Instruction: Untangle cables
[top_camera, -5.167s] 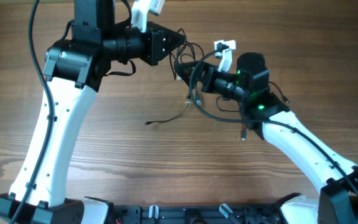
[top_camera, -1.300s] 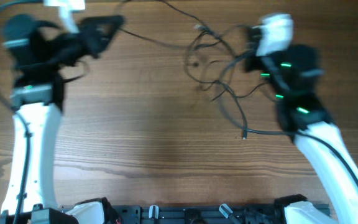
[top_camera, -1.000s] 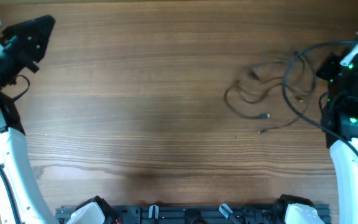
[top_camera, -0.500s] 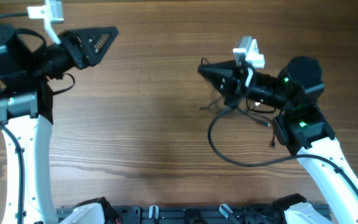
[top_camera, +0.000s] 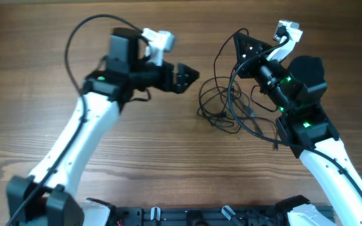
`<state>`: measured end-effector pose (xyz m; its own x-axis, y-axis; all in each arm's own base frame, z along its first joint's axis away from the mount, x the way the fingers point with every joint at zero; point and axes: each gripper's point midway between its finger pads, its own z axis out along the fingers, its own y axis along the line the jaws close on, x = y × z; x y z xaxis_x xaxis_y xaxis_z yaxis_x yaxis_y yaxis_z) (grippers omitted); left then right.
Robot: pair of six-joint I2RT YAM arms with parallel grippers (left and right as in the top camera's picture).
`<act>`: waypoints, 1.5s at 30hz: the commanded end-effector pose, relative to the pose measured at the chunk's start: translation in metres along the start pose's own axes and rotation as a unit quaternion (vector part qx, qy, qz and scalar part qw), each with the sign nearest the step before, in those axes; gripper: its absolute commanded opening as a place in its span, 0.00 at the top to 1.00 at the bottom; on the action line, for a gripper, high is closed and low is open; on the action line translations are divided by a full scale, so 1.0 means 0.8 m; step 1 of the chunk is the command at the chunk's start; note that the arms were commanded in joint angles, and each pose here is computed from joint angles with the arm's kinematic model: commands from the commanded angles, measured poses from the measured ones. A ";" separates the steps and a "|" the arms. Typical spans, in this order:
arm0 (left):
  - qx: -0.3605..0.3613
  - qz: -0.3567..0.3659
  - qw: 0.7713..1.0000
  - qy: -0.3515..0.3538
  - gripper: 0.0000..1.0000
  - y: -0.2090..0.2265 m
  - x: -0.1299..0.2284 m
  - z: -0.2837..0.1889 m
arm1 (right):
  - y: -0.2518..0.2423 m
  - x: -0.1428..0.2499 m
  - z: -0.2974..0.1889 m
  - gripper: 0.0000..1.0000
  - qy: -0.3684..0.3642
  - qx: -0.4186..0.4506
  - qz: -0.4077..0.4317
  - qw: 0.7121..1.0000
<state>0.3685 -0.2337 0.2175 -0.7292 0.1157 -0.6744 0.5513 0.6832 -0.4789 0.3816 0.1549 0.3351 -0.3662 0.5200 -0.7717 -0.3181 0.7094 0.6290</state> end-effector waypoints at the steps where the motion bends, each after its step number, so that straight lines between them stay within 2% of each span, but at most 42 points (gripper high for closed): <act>1: -0.077 0.163 0.983 -0.035 0.00 0.003 -0.018 0.065 | -0.004 -0.001 0.001 0.96 0.000 0.006 0.008 1.000; 2: -0.064 0.169 0.982 -0.050 0.00 -0.003 -0.026 0.075 | -0.006 0.002 0.001 0.96 0.005 0.010 0.009 1.000; 4: 0.012 0.177 0.982 -0.058 0.00 -0.024 -0.027 0.086 | -0.012 0.007 0.001 0.96 0.013 0.019 0.000 1.000; 6: 0.149 0.197 0.968 -0.041 0.00 -0.061 -0.008 0.079 | -0.014 0.010 0.001 0.96 0.018 0.022 -0.024 0.999; 7: 0.243 0.213 0.946 -0.031 0.01 -0.086 0.007 0.068 | -0.015 0.010 0.001 0.96 0.018 0.024 -0.030 0.999; 11: 0.352 0.223 0.909 -0.014 0.08 -0.117 0.033 0.052 | -0.017 0.009 0.001 0.96 0.018 0.026 -0.068 0.997; 13: 0.405 0.226 0.886 -0.014 0.09 -0.133 0.039 0.034 | -0.032 0.005 -0.001 0.96 0.015 0.048 -0.075 0.996; 14: 0.417 0.221 0.882 -0.011 0.08 -0.136 0.042 0.030 | -0.042 0.001 -0.004 0.96 0.013 0.060 -0.071 0.996; 16: 0.417 0.210 0.885 0.003 0.02 -0.140 0.049 0.034 | -0.054 -0.005 -0.006 0.96 0.009 0.072 -0.048 0.996; 19: 0.353 0.206 0.912 0.029 0.01 -0.134 0.062 0.065 | -0.056 -0.007 -0.007 0.96 0.005 0.075 -0.020 0.997; 22: 0.221 0.181 0.957 0.055 0.00 -0.119 0.069 0.112 | -0.054 -0.005 -0.007 0.96 0.009 0.070 -0.015 0.997; 23: 0.177 0.182 0.965 0.059 0.00 -0.120 0.074 0.127 | -0.054 -0.004 -0.007 0.96 0.010 0.068 -0.014 0.998; 25: 0.149 0.207 0.965 0.055 0.00 -0.137 0.081 0.142 | -0.054 -0.004 -0.007 0.96 0.010 0.068 -0.015 0.998; 26: 0.107 0.204 0.972 0.051 0.00 -0.133 0.081 0.152 | -0.054 -0.004 -0.007 0.96 0.010 0.068 -0.014 0.998; 27: 0.038 0.190 0.980 0.044 0.04 -0.118 0.079 0.162 | -0.054 -0.004 -0.007 0.96 0.010 0.068 -0.014 0.998; 28: -0.014 0.174 0.984 0.035 0.21 -0.104 0.076 0.167 | -0.054 -0.004 -0.007 0.96 0.011 0.070 -0.014 0.997; 30: -0.073 0.144 0.987 0.021 0.82 -0.087 0.071 0.167 | -0.060 -0.003 -0.008 0.96 0.010 0.079 -0.014 0.997; 31: -0.082 0.129 0.988 0.017 0.96 -0.083 0.069 0.167 | -0.070 -0.006 -0.010 0.96 0.004 0.099 -0.013 0.995; 34: -0.092 0.084 0.992 -0.002 0.96 -0.072 0.052 0.155 | -0.113 -0.016 -0.023 0.96 -0.003 0.158 -0.002 0.987; 35: -0.094 0.081 0.992 -0.007 0.96 -0.069 0.046 0.149 | -0.127 -0.020 -0.029 0.90 -0.004 0.174 0.003 0.985; 36: -0.097 0.077 0.992 -0.020 0.96 -0.066 0.033 0.136 | -0.147 -0.023 -0.038 0.64 -0.004 0.197 0.010 0.980; 37: -0.101 0.073 0.992 -0.036 0.96 -0.062 0.018 0.121 | -0.160 -0.023 -0.044 0.23 0.000 0.213 0.015 0.977; 38: -0.103 0.070 0.991 -0.046 0.96 -0.060 0.008 0.110 | -0.172 -0.015 -0.050 0.00 0.013 0.231 0.023 0.973; 40: -0.112 0.026 0.989 -0.094 0.96 -0.048 -0.029 0.065 | -0.189 0.015 -0.062 0.00 0.059 0.263 0.039 0.962; 42: -0.112 -0.014 0.983 -0.143 0.96 -0.036 -0.065 0.018 | -0.201 0.063 -0.075 0.01 0.135 0.283 0.068 0.947; 45: -0.038 -0.020 0.984 -0.175 0.96 -0.049 -0.095 -0.038 | -0.165 0.133 -0.064 0.00 0.266 0.182 0.144 0.936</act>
<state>0.4001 -0.2604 0.2598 -0.5700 -0.0775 -0.8180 0.4219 0.8267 -0.3723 0.3517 0.0450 0.1882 -0.6602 0.5338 -0.5285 0.2478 0.8190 0.5176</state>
